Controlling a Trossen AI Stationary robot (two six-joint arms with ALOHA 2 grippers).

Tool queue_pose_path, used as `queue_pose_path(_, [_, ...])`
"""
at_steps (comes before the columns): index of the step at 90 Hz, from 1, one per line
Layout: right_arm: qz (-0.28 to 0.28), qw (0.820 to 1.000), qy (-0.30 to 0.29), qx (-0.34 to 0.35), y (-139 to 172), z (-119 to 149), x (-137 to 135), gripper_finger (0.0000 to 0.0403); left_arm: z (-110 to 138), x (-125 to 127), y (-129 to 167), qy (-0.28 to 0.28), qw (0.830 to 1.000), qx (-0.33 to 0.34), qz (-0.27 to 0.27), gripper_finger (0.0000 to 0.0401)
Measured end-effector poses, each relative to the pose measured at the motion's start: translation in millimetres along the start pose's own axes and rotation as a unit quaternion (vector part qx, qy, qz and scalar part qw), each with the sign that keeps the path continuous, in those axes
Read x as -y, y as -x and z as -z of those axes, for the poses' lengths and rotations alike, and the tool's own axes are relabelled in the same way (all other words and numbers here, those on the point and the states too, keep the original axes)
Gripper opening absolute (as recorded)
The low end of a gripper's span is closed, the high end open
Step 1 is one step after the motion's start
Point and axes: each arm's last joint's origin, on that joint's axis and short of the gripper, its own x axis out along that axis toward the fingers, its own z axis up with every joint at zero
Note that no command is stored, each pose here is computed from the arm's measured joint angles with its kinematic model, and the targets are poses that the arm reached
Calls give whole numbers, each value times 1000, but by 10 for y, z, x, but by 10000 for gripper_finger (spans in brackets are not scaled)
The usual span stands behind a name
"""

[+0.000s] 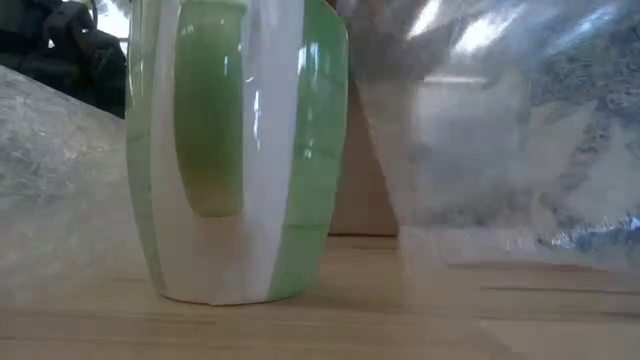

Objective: Wrap mug
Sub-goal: Wrap the blue mug with the right transparent bubble wrap

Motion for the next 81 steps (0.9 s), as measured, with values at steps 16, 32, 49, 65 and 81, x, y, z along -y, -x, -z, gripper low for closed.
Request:
queue_pose_path(16, [32,998,-42,-24,-125,82,151,1,-3,12,-1,6,1000,-3,17,0])
queue_pose_path(32, [54,992,-105,-35,-179,200,439,0,-8,20,-1,-8,1000,-1,26,0])
queue_pose_path(49, [-24,988,-149,-31,-250,234,731,0,-11,43,-1,-39,999,5,34,0])
queue_pose_path(65, [-126,980,-150,-34,-595,245,931,0,-15,80,-2,-52,998,14,28,0])
queue_pose_path(81, [-186,972,-122,-74,-993,291,1028,0,-47,159,-48,-68,998,-12,13,0])
